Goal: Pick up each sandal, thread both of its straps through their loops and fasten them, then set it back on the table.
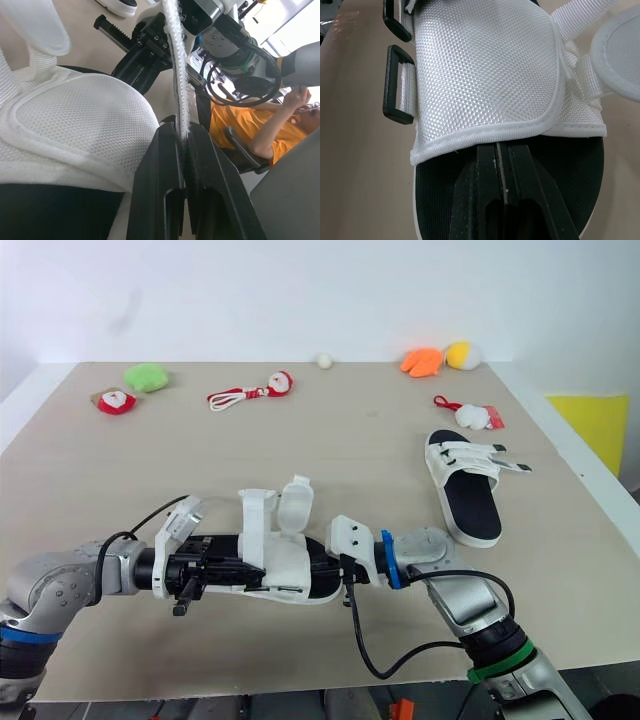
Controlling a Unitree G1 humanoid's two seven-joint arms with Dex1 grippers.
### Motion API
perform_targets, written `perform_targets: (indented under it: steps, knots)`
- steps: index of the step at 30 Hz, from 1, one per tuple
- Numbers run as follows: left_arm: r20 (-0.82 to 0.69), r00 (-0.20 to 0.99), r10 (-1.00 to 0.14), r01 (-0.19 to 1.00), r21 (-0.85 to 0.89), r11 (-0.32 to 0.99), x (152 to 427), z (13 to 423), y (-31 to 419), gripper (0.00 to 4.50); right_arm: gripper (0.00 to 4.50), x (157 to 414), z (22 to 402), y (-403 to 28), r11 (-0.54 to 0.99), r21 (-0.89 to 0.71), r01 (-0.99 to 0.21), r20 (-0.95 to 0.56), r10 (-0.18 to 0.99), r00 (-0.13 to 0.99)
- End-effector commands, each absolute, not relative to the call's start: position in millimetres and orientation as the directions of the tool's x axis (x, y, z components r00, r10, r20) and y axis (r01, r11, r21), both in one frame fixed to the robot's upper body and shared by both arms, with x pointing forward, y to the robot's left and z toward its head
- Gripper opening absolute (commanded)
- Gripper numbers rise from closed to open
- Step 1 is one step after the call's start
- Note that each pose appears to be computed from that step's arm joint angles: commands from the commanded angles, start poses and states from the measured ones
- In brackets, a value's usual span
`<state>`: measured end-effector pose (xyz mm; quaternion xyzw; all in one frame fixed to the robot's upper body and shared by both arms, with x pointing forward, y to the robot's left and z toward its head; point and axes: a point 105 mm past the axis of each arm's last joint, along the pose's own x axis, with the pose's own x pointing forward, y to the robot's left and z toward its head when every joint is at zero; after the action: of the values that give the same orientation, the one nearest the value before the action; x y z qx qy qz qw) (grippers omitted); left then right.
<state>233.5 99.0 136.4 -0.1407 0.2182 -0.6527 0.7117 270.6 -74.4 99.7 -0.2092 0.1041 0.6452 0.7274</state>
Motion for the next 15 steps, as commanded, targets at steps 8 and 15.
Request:
perform_targets:
  steps: [8,15]
  knots:
    - [-0.119,0.074,-0.99,0.876,-0.467,0.121,223.5,139.6,96.6,0.1,0.0,272.3,76.6,-85.0,0.137,-0.113,-0.984,-0.49,0.854,0.175]
    - [-0.114,0.101,-0.988,0.876,-0.46,0.143,222.2,136.7,94.5,0.1,0.0,272.1,76.7,-82.9,0.134,-0.111,-0.985,-0.486,0.857,0.172]
